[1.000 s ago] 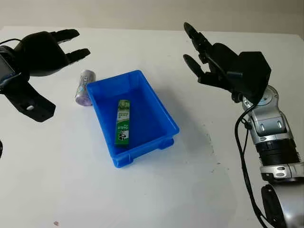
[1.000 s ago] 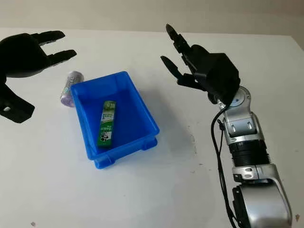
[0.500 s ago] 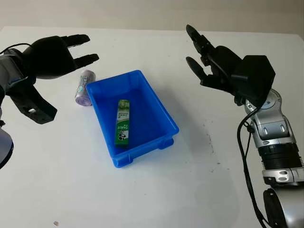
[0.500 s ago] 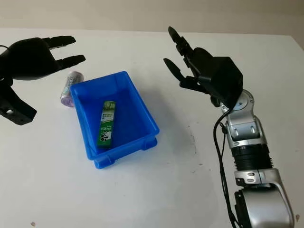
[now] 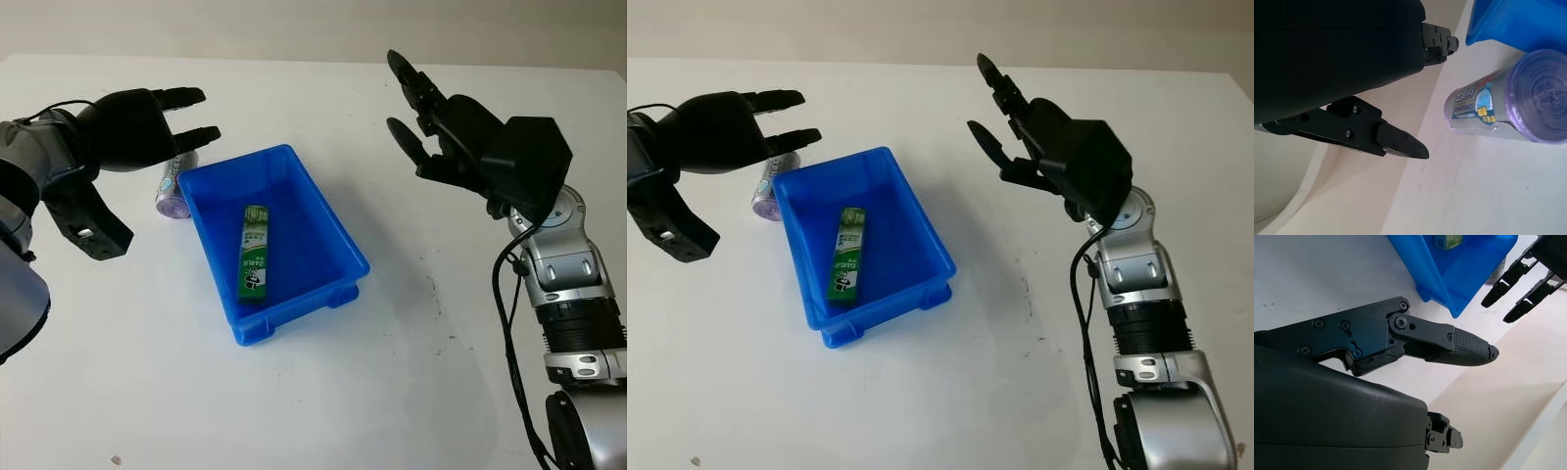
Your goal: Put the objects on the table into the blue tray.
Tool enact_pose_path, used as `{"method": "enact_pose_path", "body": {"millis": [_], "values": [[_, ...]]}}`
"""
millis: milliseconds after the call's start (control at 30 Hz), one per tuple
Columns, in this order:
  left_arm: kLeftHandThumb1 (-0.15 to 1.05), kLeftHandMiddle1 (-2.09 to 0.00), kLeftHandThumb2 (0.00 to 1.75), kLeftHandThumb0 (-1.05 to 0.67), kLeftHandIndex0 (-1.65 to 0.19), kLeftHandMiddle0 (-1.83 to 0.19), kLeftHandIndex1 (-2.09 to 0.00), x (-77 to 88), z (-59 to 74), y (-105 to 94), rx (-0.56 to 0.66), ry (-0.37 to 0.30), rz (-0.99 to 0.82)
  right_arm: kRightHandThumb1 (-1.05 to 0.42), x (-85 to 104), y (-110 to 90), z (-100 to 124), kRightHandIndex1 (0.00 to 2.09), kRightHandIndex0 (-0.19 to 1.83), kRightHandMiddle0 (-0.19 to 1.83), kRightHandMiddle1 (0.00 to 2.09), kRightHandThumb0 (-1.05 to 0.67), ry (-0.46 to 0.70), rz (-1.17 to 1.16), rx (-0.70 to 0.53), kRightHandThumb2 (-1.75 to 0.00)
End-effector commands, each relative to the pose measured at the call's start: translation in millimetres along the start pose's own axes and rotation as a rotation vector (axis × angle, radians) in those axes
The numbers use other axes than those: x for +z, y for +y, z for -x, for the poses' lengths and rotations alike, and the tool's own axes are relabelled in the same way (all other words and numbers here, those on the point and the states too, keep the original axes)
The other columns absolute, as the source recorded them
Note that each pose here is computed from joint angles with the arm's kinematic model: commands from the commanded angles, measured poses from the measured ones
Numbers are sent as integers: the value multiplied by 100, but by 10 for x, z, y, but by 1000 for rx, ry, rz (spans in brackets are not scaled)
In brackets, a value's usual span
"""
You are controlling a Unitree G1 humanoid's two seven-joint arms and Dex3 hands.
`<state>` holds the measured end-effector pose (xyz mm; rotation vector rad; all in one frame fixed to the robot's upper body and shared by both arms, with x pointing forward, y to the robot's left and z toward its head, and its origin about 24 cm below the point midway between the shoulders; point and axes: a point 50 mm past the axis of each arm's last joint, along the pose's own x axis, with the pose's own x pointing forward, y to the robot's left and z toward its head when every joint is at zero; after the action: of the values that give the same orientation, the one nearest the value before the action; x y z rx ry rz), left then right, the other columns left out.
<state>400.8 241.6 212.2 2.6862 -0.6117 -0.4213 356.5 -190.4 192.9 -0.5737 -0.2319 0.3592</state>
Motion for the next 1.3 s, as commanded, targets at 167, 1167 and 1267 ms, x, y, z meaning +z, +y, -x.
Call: {"method": "enact_pose_path", "body": {"millis": [167,1167,1267], "values": [[101,-6,6,-20,3,-1,-6,84,-36,-2,-6,-41,-16,-105,32,-37,75,3,-19,-17,5,-63,-14,-15,-1,-64],[92,-120,5,-22,-35,-29,-91,369,35,-128,68,-154,29,-105,79,-60,45,0,-19,-19,3,-68,-22,-22,-16,-64],[93,-129,6,-20,-22,-26,-124,398,41,-142,65,-161,44,-105,87,-61,42,0,-19,-19,4,-68,-24,-20,-19,-64]]}}
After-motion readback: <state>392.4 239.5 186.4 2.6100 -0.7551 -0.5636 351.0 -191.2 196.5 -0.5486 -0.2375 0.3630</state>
